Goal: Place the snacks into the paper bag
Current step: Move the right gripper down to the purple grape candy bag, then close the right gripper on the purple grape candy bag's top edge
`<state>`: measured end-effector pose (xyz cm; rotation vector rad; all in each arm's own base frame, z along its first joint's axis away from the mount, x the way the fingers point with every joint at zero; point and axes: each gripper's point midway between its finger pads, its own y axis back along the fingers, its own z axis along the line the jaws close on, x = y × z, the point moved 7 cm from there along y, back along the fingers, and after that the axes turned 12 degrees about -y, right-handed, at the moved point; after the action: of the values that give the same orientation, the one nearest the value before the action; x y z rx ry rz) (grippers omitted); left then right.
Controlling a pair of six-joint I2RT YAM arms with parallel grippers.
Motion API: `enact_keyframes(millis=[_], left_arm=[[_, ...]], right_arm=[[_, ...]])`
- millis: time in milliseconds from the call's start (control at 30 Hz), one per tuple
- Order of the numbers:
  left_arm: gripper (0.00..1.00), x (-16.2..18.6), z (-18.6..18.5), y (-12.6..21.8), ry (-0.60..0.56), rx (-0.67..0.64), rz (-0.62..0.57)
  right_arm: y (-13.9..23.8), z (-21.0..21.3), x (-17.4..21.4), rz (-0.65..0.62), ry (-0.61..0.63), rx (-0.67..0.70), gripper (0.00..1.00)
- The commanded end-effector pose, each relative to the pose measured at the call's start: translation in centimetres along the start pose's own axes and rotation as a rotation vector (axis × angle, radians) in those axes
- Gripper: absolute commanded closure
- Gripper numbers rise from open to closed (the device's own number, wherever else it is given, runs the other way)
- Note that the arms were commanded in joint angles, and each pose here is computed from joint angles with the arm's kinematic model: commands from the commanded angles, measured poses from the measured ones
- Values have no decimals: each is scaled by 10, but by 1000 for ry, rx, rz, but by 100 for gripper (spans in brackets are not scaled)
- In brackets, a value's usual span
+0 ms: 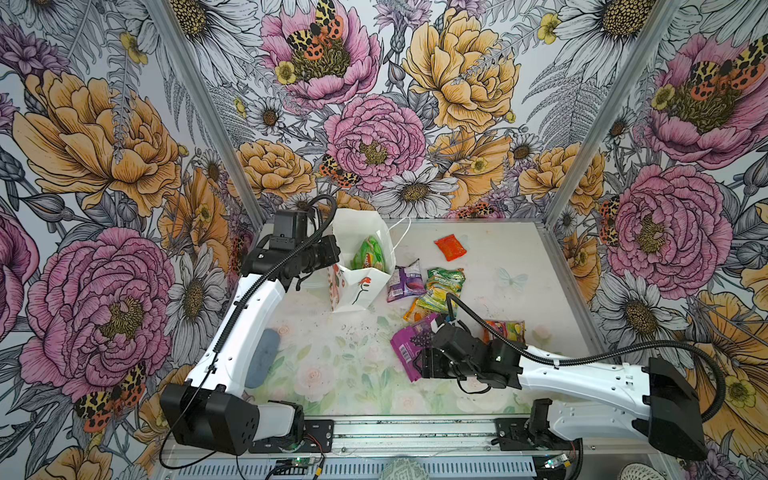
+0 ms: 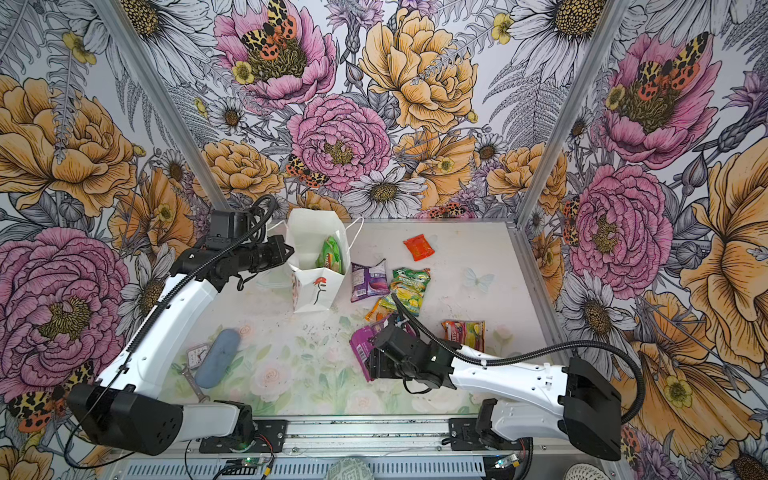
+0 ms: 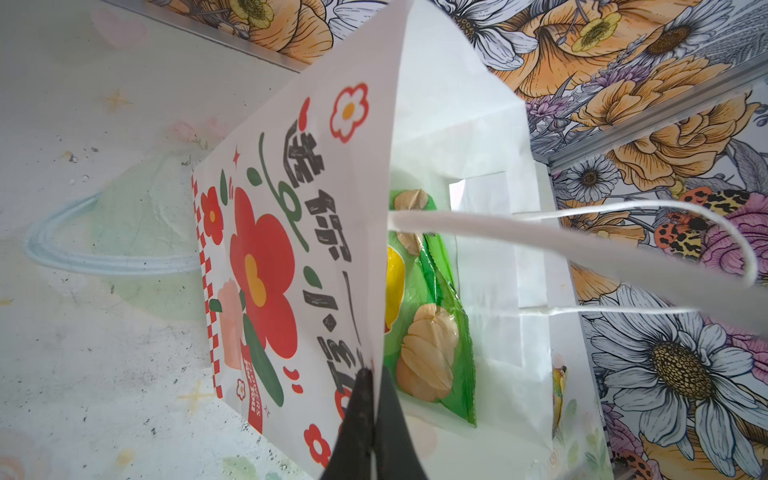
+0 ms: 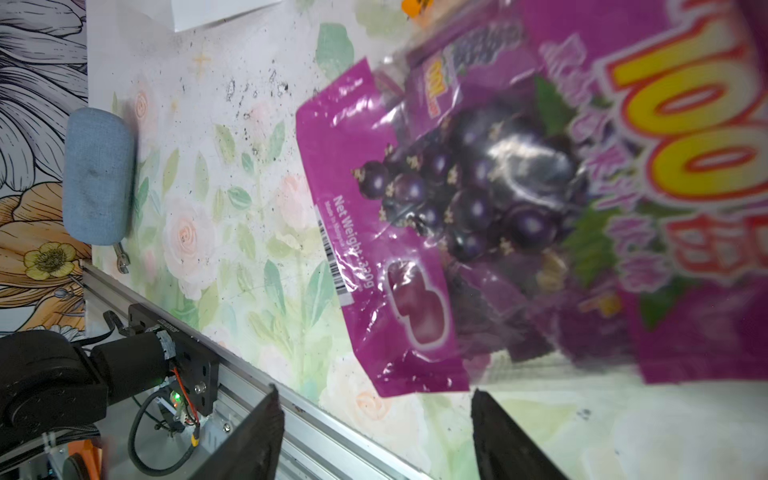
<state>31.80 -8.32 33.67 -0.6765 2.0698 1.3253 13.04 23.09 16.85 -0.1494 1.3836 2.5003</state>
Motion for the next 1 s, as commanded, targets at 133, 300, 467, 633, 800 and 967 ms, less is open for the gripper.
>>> enact_keyframes(millis=[133, 300, 467, 633, 800, 967], left_arm=[[100, -8, 3, 6, -31, -20, -58], [100, -7, 4, 5, -31, -27, -58], [100, -7, 3, 6, -37, -29, -60], [100, -6, 2, 6, -50, -42, -62], [100, -6, 2, 5, -54, -51, -61], [100, -5, 1, 3, -60, -55, -57]], right_arm=[[48, -30, -60, -153, -29, 65, 27], [37, -42, -86, -107, -68, 87, 28], [21, -52, -99, -61, -26, 114, 27], [1, -49, -101, 25, 45, 38, 27], [-14, -57, -101, 44, 65, 61, 28], [-28, -67, -95, 67, 46, 77, 31]])
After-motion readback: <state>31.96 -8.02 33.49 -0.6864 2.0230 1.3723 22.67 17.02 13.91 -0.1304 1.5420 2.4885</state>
